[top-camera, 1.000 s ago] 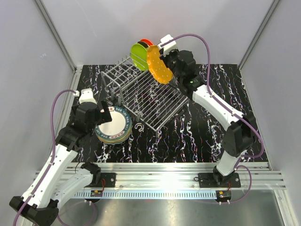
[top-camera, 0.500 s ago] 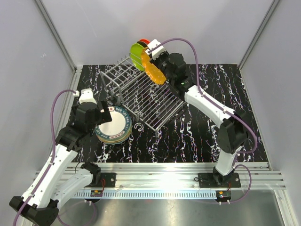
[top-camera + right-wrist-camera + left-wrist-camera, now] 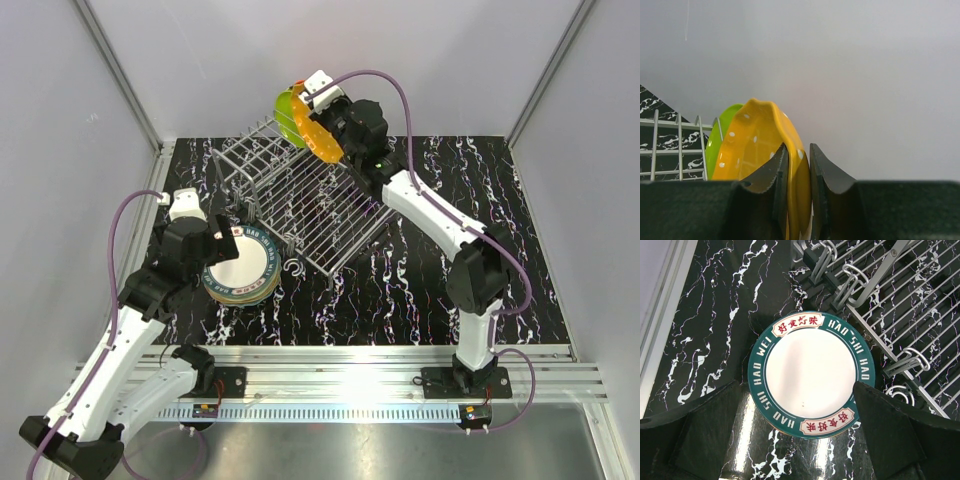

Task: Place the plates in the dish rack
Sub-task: Insert the plate into the dish rack

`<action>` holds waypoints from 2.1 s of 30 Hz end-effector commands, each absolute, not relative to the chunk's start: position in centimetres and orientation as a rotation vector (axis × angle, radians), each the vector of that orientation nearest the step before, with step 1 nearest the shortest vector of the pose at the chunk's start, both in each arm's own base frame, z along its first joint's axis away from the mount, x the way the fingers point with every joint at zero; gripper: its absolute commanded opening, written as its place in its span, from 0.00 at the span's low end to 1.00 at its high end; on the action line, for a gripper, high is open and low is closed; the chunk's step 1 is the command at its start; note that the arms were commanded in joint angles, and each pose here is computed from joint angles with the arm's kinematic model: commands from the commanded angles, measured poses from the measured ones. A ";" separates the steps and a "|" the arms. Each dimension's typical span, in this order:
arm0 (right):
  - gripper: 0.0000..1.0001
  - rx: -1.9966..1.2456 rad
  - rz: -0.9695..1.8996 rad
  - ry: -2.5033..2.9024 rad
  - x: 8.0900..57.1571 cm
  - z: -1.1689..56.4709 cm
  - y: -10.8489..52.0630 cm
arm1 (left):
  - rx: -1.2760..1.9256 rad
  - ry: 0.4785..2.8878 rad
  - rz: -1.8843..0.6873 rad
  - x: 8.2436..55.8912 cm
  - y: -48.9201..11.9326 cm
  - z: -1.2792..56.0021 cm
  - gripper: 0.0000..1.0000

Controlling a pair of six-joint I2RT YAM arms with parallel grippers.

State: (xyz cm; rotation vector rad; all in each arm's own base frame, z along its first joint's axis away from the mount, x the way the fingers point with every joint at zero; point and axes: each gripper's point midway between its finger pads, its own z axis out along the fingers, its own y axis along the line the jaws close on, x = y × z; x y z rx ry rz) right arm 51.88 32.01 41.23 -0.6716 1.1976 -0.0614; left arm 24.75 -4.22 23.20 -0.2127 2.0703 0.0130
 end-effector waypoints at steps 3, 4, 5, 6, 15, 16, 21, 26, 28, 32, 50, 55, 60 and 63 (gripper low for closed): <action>0.00 -0.536 -0.004 0.913 49.0 51.6 32.2 | -0.221 2.023 0.020 25.4 -4.2 24.2 0.99; 0.00 -0.544 -0.011 0.910 49.1 51.4 32.5 | -0.217 2.026 0.020 25.4 -4.3 24.1 0.99; 0.00 -0.551 -0.013 0.908 49.1 51.2 32.8 | -0.214 2.028 0.019 25.4 -4.4 24.0 0.99; 0.00 -0.557 -0.020 0.907 49.2 51.1 32.9 | -0.213 2.025 0.016 25.5 -4.5 24.1 0.99; 0.00 -0.611 -0.042 0.868 50.1 50.2 34.6 | -0.205 2.026 0.022 25.4 -4.6 24.1 0.99; 0.00 -0.614 -0.042 0.866 50.3 50.1 34.8 | -0.206 2.023 0.022 25.4 -4.6 24.2 0.99; 0.00 -0.609 -0.046 0.838 50.6 50.8 35.2 | -0.201 2.029 0.026 25.3 -4.6 24.0 0.99; 0.00 -0.607 -0.048 0.827 51.2 50.8 35.7 | -0.202 2.027 0.028 25.4 -4.6 24.0 0.99; 0.00 -0.606 -0.044 0.821 51.4 51.0 36.0 | -0.200 2.029 0.028 25.4 -4.6 24.0 0.99; 0.00 -0.610 -0.040 0.818 51.8 50.8 36.5 | -0.201 2.028 0.029 25.4 -4.6 24.0 0.99; 0.00 -0.508 -0.065 0.743 52.0 51.9 35.9 | -0.184 2.032 0.028 25.3 -5.0 24.0 0.99; 0.00 -0.464 -0.054 0.734 52.3 52.1 35.7 | -0.181 2.032 0.029 25.3 -5.0 23.9 0.99; 0.00 -0.414 -0.058 0.697 51.8 53.2 35.1 | -0.181 2.033 0.032 25.3 -5.0 23.9 0.99; 0.00 -0.411 -0.060 0.686 51.8 53.5 35.0 | -0.178 2.034 0.032 25.3 -5.1 23.9 0.99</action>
